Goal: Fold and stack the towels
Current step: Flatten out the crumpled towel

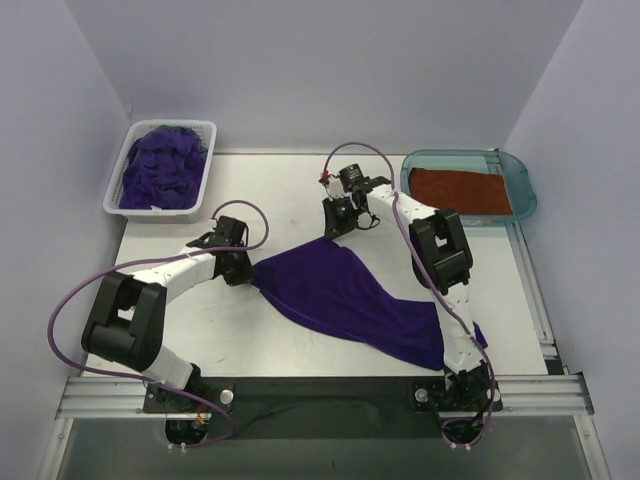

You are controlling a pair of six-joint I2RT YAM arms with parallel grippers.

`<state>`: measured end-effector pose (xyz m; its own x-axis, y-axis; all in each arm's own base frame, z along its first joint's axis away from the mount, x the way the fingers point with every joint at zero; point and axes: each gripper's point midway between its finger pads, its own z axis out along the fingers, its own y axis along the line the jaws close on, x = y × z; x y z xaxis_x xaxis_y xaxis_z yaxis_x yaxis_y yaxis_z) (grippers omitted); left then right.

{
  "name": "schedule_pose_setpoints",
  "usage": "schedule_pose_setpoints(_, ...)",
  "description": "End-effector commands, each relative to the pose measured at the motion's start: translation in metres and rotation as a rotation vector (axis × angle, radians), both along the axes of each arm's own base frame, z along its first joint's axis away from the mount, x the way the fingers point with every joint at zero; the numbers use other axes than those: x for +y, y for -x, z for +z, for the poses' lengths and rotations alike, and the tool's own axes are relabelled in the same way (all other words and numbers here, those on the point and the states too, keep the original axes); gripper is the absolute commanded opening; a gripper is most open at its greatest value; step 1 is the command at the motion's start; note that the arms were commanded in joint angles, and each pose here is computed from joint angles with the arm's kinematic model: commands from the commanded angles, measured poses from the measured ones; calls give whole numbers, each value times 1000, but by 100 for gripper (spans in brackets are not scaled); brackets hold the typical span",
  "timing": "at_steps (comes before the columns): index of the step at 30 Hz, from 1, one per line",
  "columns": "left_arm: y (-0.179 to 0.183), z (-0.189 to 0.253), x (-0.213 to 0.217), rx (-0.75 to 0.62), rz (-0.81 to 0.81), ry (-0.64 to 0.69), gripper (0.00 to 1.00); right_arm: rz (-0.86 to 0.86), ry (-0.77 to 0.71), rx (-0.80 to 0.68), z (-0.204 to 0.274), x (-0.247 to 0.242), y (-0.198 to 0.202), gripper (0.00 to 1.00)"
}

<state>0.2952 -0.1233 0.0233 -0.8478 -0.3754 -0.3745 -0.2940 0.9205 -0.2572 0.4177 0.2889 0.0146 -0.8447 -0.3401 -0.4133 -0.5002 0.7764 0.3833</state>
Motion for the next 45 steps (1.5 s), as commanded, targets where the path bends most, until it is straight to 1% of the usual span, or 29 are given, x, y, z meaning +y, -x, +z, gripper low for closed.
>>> schedule_pose_setpoints(1, -19, 17, -3, -74, -12, 16, 2, 6, -10, 26, 2, -2, 3, 0)
schedule_pose_setpoints(2, -24, 23, -4, -90, -20, 17, 0, 7, -10, 14, 6, -2, 0, 0)
schedule_pose_setpoints(7, -47, 54, -1, -180, -48, 14, 0, -9, -36, -91, 44, -8, -24, 0)
schedule_pose_setpoints(8, -57, 70, -1, -225, -62, 15, 0, -20, -36, -123, 54, -9, -31, 0)
schedule_pose_setpoints(10, -67, 86, -2, -276, -102, 0, 0, -35, -51, -187, 80, -13, -41, 0)
schedule_pose_setpoints(11, -71, 96, -3, -302, -120, -4, 0, -50, -58, -242, 102, -15, -48, 0)
schedule_pose_setpoints(12, -82, 115, -6, -354, -139, -3, 0, -57, -58, -270, 112, -17, -52, 0)
schedule_pose_setpoints(13, -87, 125, -8, -382, -183, -16, 0, -69, -60, -299, 123, -20, -56, 0)
schedule_pose_setpoints(14, -92, 135, -9, -409, -197, -19, 0, -87, -67, -361, 149, -23, -62, 0)
schedule_pose_setpoints(15, -103, 160, -12, -467, -208, -18, 0, -100, -72, -390, 163, -26, -65, 0)
schedule_pose_setpoints(16, -106, 171, -13, -495, -236, -28, 0, -115, -75, -423, 177, -29, -68, 0)
schedule_pose_setpoints(18, -116, 199, -15, -557, -250, -34, 0, -163, -91, -523, 222, -40, -74, 0)
schedule_pose_setpoints(19, -123, 229, -16, -623, -262, -41, 0, -180, -98, -558, 240, -44, -75, 0)
schedule_pose_setpoints(21, -127, 260, -20, -688, -287, -30, 0, -222, -119, -655, 287, -55, -75, 0)
schedule_pose_setpoints(22, -130, 293, -22, -761, -302, -27, 0, -233, -126, -687, 303, -60, -74, 0)
schedule_pose_setpoints(24, -131, 328, -22, -838, -305, -26, 0, -259, -154, -781, 349, -72, -68, 0)
schedule_pose_setpoints(25, -130, 360, -22, -909, -310, -26, 0, -265, -160, -815, 365, -77, -65, 0)
schedule_pose_setpoints(27, -126, 394, -21, -979, -311, -26, 0, -271, -167, -906, 403, -89, -52, 0)
schedule_pose_setpoints(28, -120, 428, -19, -1052, -314, -30, 0, -287, -172, -968, 430, -97, -41, 0)
schedule_pose_setpoints(31, -108, 469, -15, -1137, -320, -44, 0, -313, -159, -1086, 472, -116, -25, 0)
schedule_pose_setpoints(32, -99, 492, -12, -1191, -315, -43, 0, -324, -168, -1139, 494, -123, -13, 0)
schedule_pose_setpoints(34, -87, 515, -10, -1241, -322, -43, 0, -340, -170, -1208, 519, -134, 0, 0)
schedule_pose_setpoints(35, -75, 538, -7, -1296, -323, -40, 0, -347, -179, -1245, 534, -140, 11, 0)
schedule_pose_setpoints(37, -63, 553, -8, -1328, -352, -42, 0, -347, -177, -1290, 549, -146, 22, 0)
schedule_pose_setpoints(39, -46, 577, -5, -1387, -364, -46, 0, -348, -199, -1339, 569, -151, 40, 0)
schedule_pose_setpoints(43, -13, 610, 7, -1491, -371, -96, 0, -314, -263, -1413, 599, -155, 77, 0)
schedule_pose_setpoints(45, 1, 619, 10, -1526, -390, -122, 0, -282, -293, -1438, 608, -154, 93, 0)
